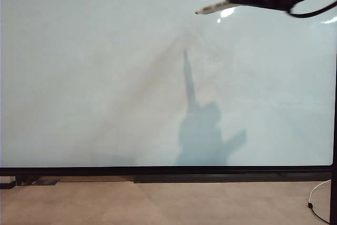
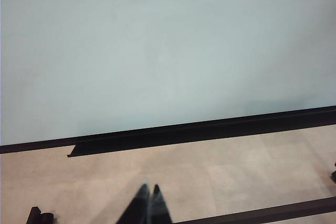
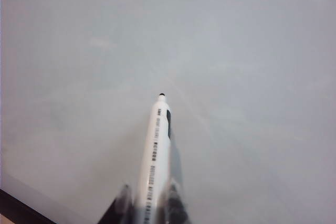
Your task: Pick up the pen on the shelf to the right of the whiteboard and draw a triangle.
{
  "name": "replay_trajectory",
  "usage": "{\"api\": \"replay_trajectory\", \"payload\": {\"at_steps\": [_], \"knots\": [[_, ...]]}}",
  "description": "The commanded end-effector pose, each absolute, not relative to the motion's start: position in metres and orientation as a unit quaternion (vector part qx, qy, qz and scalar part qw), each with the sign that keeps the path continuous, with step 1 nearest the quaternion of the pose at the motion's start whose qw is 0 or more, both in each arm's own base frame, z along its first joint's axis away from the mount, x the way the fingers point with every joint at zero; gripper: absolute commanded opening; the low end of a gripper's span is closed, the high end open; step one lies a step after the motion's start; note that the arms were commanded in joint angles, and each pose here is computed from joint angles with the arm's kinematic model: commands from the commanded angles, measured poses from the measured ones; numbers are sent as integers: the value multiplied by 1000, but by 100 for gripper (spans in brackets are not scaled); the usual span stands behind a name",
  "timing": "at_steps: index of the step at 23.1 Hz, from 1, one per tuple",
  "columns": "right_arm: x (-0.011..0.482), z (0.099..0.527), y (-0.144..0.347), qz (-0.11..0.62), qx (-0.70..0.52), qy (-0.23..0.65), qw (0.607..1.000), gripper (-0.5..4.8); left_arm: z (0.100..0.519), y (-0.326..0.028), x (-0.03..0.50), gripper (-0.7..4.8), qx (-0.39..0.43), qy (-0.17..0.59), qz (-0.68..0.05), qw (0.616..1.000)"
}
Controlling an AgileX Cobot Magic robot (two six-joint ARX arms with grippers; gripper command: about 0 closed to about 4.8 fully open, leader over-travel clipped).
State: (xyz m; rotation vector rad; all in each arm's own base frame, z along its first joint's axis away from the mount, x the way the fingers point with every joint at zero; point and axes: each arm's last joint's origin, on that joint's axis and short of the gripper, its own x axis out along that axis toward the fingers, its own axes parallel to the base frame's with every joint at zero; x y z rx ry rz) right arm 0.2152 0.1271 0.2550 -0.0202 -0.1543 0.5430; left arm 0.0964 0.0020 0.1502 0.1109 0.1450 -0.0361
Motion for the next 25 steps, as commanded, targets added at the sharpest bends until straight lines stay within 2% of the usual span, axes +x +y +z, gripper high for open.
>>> {"api": "replay_trajectory", "payload": {"at_steps": [1, 10, 25], "knots": [[224, 262, 144, 303, -4, -115, 946, -5, 152, 2, 96, -5, 56, 66, -19, 996], [238, 270, 163, 321, -34, -135, 937, -6, 152, 2, 96, -5, 56, 66, -19, 996], [249, 285, 164, 289, -61, -143, 945, -5, 152, 2, 96, -5, 56, 66, -19, 996]]}}
